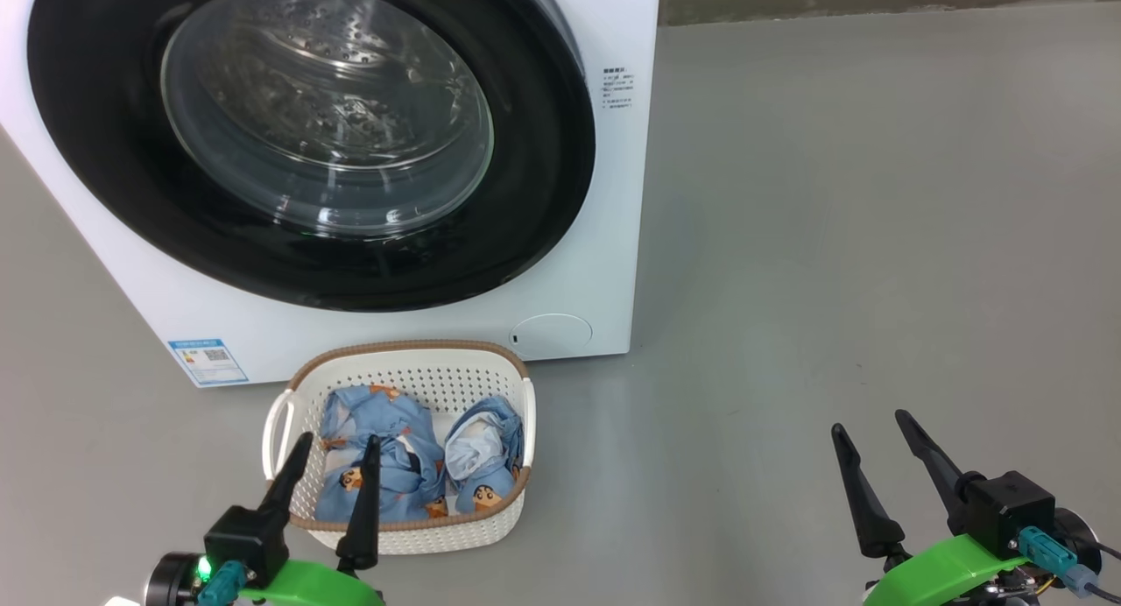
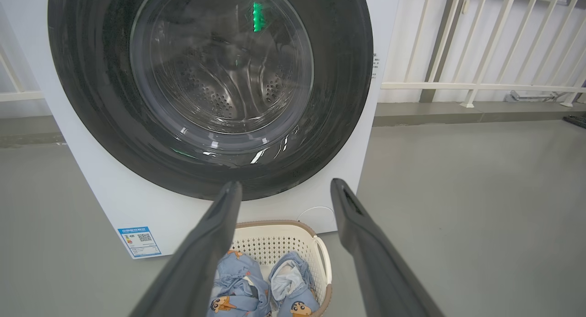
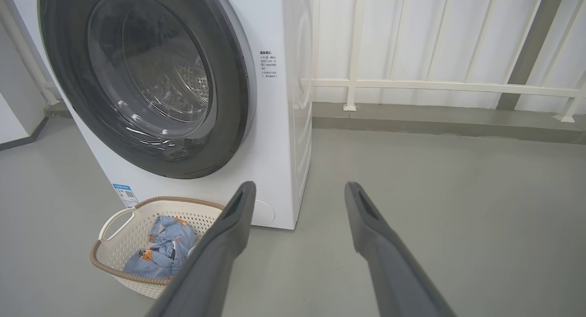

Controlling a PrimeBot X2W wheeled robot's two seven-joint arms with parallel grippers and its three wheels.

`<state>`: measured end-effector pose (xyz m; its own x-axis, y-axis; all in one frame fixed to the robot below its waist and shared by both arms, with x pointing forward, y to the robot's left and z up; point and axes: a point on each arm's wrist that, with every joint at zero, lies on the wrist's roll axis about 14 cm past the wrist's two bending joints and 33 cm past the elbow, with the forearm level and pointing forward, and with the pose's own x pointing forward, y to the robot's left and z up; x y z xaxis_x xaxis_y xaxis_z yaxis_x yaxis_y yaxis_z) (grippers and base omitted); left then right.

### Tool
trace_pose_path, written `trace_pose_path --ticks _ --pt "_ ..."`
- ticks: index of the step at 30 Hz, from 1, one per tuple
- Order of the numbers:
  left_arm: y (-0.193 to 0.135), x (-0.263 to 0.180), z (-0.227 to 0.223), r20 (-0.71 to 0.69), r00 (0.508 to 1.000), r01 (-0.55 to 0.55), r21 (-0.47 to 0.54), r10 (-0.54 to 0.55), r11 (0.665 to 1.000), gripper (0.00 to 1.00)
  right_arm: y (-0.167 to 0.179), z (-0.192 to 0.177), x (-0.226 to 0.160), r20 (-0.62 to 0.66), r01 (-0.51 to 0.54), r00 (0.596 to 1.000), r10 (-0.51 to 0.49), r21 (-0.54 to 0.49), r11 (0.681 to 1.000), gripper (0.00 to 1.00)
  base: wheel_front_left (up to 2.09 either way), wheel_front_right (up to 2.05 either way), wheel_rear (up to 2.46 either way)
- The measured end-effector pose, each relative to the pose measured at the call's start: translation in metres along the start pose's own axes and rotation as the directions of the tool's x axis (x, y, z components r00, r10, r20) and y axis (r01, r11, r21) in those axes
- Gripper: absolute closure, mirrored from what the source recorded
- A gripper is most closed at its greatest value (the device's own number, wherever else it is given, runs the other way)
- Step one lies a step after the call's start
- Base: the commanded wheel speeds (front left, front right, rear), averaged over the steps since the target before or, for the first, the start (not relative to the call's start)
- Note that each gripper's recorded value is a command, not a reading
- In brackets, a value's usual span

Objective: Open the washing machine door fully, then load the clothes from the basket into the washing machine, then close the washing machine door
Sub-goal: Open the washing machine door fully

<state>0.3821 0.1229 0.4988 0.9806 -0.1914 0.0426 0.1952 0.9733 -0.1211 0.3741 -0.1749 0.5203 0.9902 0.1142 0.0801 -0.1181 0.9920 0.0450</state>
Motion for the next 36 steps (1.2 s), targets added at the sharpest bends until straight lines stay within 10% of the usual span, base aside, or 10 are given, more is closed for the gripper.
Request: trace_pose_path --ticks 17,19,36 --pt "0.0023 -0.0009 -0.0005 -0.002 1.0 -0.007 0.001 0.007 1.0 0.0 0.0014 -0.0002 0.0009 0.0 -0.004 1.0 0.004 0.004 1.0 0.0 0.0 0.0 0.0" --pt "0.0026 -0.0011 -0.0008 -0.003 1.0 -0.008 0.001 0.008 1.0 0.0 0.0016 -0.0003 0.001 0.0 -0.004 1.0 0.004 0.009 1.0 1.0 0.0 0.0 0.0" --pt "0.0045 -0.0013 -0.0041 -0.012 1.0 -0.013 0.0 0.013 1.0 0.0 0.0019 -0.0034 0.0026 -0.01 0.0 1.0 0.001 0.086 0.996 1.0 0.0 0.0 0.0"
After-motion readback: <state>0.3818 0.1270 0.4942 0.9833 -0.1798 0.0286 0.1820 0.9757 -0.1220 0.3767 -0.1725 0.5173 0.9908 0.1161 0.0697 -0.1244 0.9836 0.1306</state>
